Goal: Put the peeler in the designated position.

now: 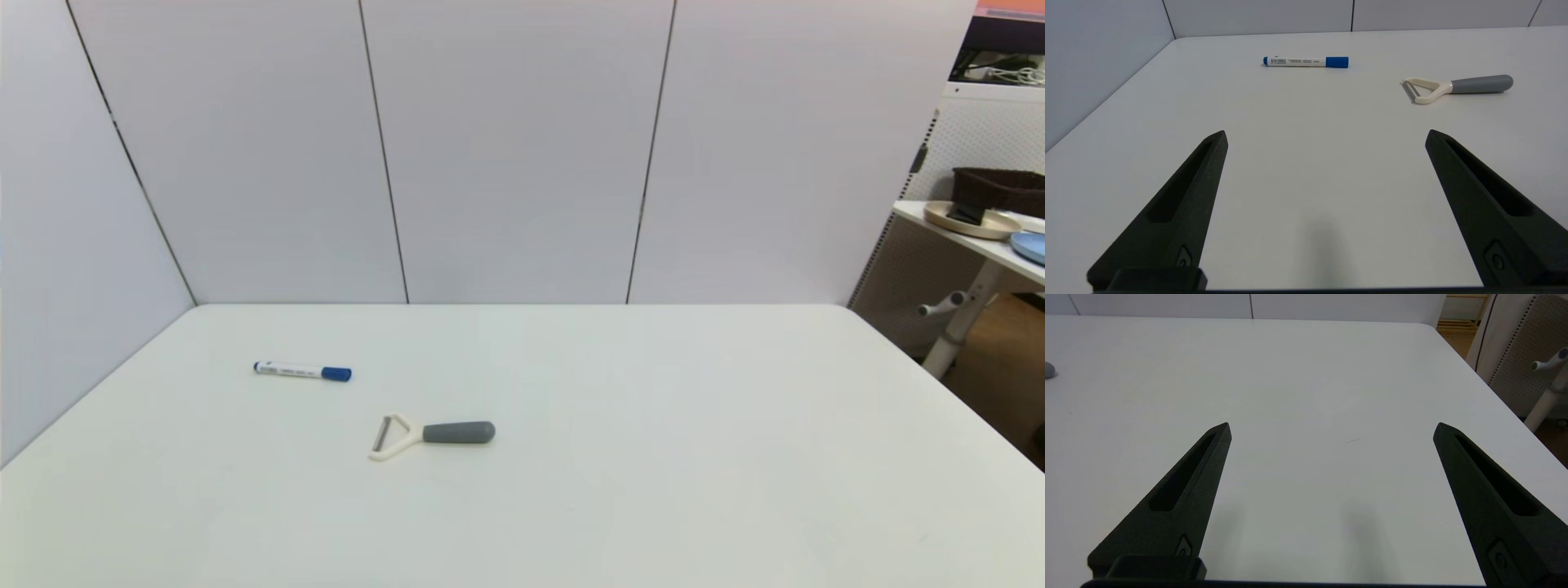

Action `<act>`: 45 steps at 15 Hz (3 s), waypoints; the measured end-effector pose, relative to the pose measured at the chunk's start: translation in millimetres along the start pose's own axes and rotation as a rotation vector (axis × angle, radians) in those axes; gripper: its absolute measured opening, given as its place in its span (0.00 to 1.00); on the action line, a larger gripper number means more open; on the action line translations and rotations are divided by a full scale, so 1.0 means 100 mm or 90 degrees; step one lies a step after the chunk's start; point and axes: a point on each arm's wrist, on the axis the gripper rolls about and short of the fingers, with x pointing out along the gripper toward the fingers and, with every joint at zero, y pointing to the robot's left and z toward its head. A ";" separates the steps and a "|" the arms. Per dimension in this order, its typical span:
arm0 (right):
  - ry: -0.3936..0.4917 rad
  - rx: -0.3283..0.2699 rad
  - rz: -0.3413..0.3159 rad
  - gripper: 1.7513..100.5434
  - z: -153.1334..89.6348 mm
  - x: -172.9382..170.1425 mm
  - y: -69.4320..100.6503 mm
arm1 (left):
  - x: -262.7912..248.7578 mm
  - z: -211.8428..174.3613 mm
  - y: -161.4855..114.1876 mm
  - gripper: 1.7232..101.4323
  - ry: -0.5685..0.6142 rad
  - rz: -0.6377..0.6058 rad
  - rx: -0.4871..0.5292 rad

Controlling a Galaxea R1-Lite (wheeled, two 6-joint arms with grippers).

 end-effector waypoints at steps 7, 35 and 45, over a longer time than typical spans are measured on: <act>0.000 0.000 0.000 0.97 0.00 0.00 0.00 | 0.00 0.00 0.00 0.96 0.000 0.000 0.000; 0.000 0.000 0.000 0.97 0.00 0.00 0.00 | 2.86 1.36 -0.29 0.96 0.286 -0.514 0.288; 0.000 0.001 0.000 0.97 0.00 0.00 0.00 | 3.64 0.56 -0.71 0.96 0.330 -0.821 0.346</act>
